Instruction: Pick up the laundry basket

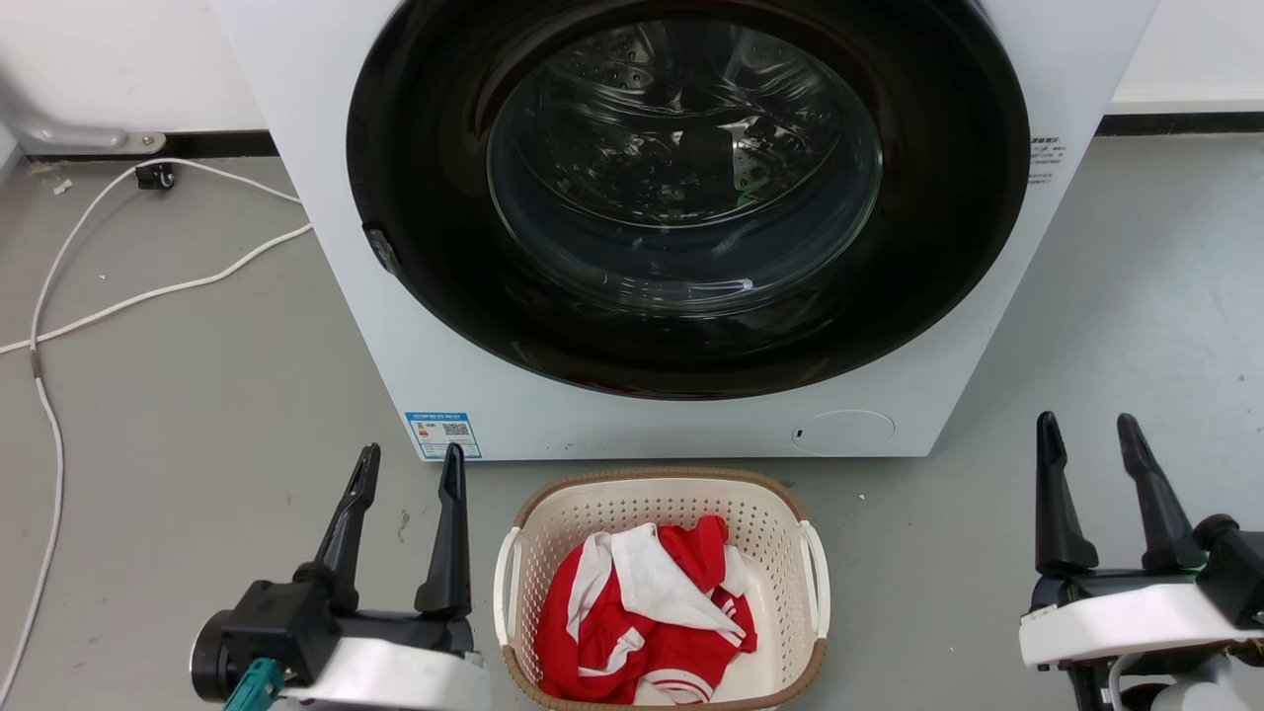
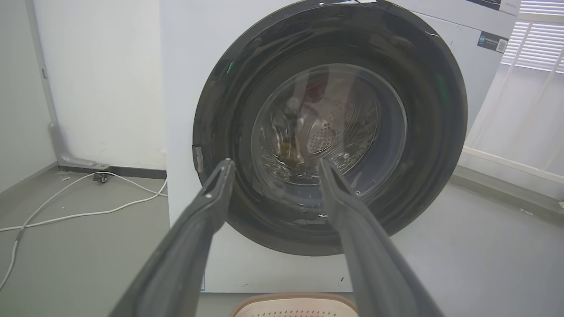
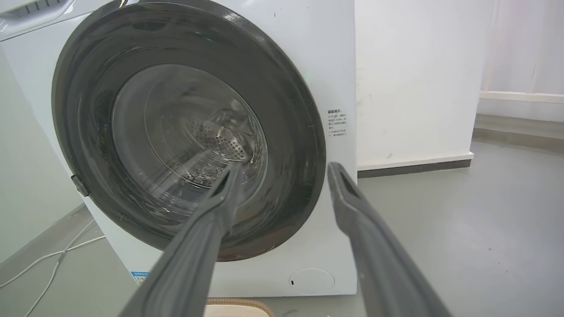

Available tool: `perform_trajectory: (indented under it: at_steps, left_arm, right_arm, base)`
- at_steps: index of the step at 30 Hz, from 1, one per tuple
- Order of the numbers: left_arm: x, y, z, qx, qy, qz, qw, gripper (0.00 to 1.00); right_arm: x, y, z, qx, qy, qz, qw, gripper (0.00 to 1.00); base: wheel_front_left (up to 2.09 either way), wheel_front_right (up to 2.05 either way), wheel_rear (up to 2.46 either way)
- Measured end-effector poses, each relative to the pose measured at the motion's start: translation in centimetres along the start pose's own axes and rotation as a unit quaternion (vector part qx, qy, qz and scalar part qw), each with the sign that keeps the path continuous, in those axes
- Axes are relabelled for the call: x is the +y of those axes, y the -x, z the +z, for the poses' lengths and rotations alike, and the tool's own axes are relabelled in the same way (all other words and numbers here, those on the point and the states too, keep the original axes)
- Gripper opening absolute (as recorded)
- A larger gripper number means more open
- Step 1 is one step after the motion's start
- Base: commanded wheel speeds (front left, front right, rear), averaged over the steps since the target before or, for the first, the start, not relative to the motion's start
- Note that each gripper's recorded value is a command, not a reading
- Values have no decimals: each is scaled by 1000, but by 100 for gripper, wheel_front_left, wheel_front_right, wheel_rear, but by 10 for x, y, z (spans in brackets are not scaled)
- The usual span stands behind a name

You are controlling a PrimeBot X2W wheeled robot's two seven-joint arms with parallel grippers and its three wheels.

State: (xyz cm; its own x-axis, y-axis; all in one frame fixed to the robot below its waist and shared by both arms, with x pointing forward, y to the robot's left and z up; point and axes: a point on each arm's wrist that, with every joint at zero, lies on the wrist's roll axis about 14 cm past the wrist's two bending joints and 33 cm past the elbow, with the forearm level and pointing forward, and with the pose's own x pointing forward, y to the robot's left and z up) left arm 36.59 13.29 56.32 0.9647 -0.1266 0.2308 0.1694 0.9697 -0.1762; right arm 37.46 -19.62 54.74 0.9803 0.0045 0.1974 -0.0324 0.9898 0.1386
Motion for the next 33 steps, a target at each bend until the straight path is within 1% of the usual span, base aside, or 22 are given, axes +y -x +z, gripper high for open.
perform_trajectory:
  at_steps: [2, 5, 11, 14, 20, 24, 33]
  left_arm:
    - [2, 3, -6, 7, 5, -6, 1000, 100]
    - [4, 10, -26, 37, 7, -10, 999, 100]
    - [-3, 12, -37, 52, -41, -38, 997, 100]
    - [-4, 11, -37, 50, -52, -42, 996, 100]
    - [1, 10, -34, 43, -54, -33, 997, 100]
    - [5, 11, -35, 44, -43, -26, 998, 100]
    - [6, 12, -37, 47, -43, -26, 998, 100]
  right_arm:
    - [0, 1, -4, 6, -8, -1, 1000, 100]
    - [5, 2, -9, 13, 5, 8, 1000, 100]
    - [7, 2, -13, 17, 25, 14, 999, 100]
    - [8, 2, -14, 16, 34, 17, 999, 100]
    - [9, 1, -14, 15, 48, 21, 998, 100]
    - [9, 2, -16, 18, 48, 22, 998, 100]
    - [11, 2, -16, 17, 43, 23, 999, 100]
  base:
    - [0, 0, 0]
    - [0, 0, 0]
    - [0, 0, 0]
    - [0, 0, 0]
    - [0, 0, 0]
    - [0, 0, 0]
    - [0, 0, 0]
